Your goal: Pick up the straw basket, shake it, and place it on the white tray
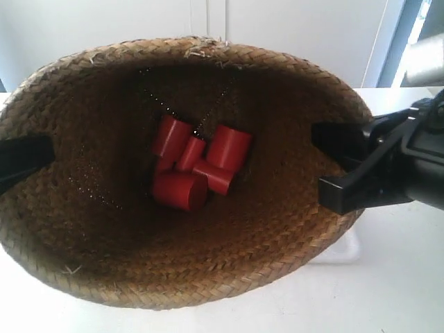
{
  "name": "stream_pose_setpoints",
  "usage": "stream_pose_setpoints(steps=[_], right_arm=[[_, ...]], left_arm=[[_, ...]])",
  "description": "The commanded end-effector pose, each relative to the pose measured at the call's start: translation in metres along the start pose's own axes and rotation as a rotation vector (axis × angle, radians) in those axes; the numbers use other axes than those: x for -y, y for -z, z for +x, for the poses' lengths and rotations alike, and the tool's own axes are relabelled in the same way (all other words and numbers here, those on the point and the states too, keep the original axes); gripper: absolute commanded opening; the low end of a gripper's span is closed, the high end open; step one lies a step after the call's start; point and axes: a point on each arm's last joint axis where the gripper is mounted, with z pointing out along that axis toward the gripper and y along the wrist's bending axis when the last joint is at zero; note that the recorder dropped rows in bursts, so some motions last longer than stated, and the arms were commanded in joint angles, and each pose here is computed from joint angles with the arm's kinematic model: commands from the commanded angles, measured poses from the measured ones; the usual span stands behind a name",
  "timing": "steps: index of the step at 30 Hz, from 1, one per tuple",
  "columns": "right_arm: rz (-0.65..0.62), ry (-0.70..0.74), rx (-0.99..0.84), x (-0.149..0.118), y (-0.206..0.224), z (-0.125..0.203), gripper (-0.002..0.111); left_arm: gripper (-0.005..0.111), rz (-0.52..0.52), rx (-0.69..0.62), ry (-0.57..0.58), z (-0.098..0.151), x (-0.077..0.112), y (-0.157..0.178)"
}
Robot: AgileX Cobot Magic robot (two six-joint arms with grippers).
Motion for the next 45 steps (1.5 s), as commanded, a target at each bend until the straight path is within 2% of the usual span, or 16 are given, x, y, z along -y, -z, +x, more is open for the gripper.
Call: stream_pose_setpoints(steps=[1,5,12,19,21,23,25,26,28,29,30,31,33,34,37,45], right_arm=[[0.027,0.022,0.007,0.005,-0.01,0.001,0.0],[0.016,-0.025,-0.003,0.003,0.001,0.001,0.0],[0.023,-0.013,0.068,0.004,0.001,-0.006,0.0],[0.007,-0.103,-0.008,0.002,0.005,-0.004,0.0],[0.013,-0.1,-0.015,0.003,0.001,0.003,0.0],[0.027,-0.096,0.012,0.005,-0.011,0.006,0.0],[0.013,-0.107,-0.033,0.002,-0.016,0.004,0.0],[-0.07,-0.137,-0.111,-0.013,-0.004,-0.007,0.0],[-0.223,-0.174,-0.012,-0.035,0.017,-0.025,0.0],[-0.224,-0.123,0.07,-0.039,0.007,-0.02,0.0],[-0.179,-0.12,0.102,-0.038,-0.015,-0.007,0.0],[-0.137,-0.094,0.047,-0.036,-0.037,0.008,0.0],[-0.145,-0.097,-0.035,-0.042,-0.055,0.012,0.0],[-0.167,-0.078,-0.015,-0.047,-0.054,0.006,0.0],[-0.171,-0.018,0.027,-0.046,-0.048,-0.005,0.0],[-0.155,0.016,-0.003,-0.045,-0.056,0.001,0.0]], left_arm=[[0.0,-0.004,0.05,0.03,-0.005,-0.006,-0.007],[0.0,0.11,0.07,0.02,-0.012,0.005,-0.006],[0.0,-0.028,0.016,0.061,-0.005,-0.014,-0.017],[0.0,0.113,0.078,0.113,-0.019,0.001,-0.013],[0.0,0.056,0.059,0.086,-0.016,-0.007,-0.018],[0.0,-0.014,0.028,0.155,-0.01,-0.02,-0.028],[0.0,0.091,0.043,0.203,-0.016,-0.014,-0.032],[0.0,0.281,0.085,0.146,-0.031,0.007,-0.023],[0.0,0.383,0.127,0.091,-0.043,0.023,-0.01],[0.0,0.242,0.109,0.086,-0.035,0.009,-0.017],[0.0,0.097,0.068,0.169,-0.023,-0.011,-0.028],[0.0,0.065,0.032,0.208,-0.017,-0.019,-0.038],[0.0,0.254,0.087,0.117,-0.038,-0.003,-0.037],[0.0,0.284,0.115,0.062,-0.049,0.002,-0.032],[0.0,0.176,0.113,0.046,-0.057,-0.003,-0.029],[0.0,0.211,-0.013,0.168,-0.038,-0.014,-0.051]])
